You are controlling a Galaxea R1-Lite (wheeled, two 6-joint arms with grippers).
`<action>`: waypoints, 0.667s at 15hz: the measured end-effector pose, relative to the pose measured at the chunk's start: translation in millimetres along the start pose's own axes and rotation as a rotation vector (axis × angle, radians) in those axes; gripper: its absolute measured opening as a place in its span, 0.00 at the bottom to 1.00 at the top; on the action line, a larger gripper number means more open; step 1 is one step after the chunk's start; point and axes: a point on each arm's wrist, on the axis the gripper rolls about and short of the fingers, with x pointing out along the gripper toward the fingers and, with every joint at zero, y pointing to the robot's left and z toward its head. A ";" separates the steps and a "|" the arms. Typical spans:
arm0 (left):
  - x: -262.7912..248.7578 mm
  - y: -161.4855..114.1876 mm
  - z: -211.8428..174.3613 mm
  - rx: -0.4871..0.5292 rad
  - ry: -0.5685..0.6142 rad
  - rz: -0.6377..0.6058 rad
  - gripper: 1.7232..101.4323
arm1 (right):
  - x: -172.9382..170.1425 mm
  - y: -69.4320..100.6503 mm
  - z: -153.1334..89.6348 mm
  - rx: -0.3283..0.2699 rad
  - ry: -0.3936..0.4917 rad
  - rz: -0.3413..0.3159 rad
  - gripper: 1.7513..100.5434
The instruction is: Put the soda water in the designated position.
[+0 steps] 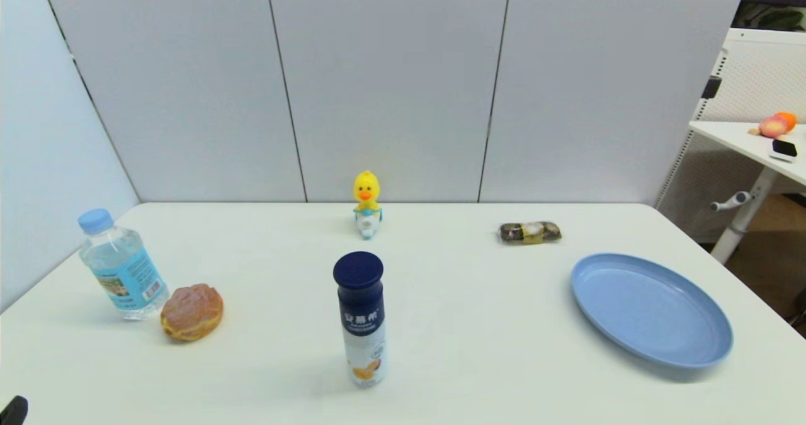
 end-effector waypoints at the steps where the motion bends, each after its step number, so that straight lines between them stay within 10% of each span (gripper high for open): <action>1: -4.6 -0.4 -8.6 0.010 0.017 0.002 0.96 | 0.0 0.0 0.0 0.000 0.000 0.000 0.97; 10: -16.3 -0.4 -50.8 -0.004 0.172 0.083 0.96 | 0.0 0.0 0.0 0.000 0.000 0.000 0.97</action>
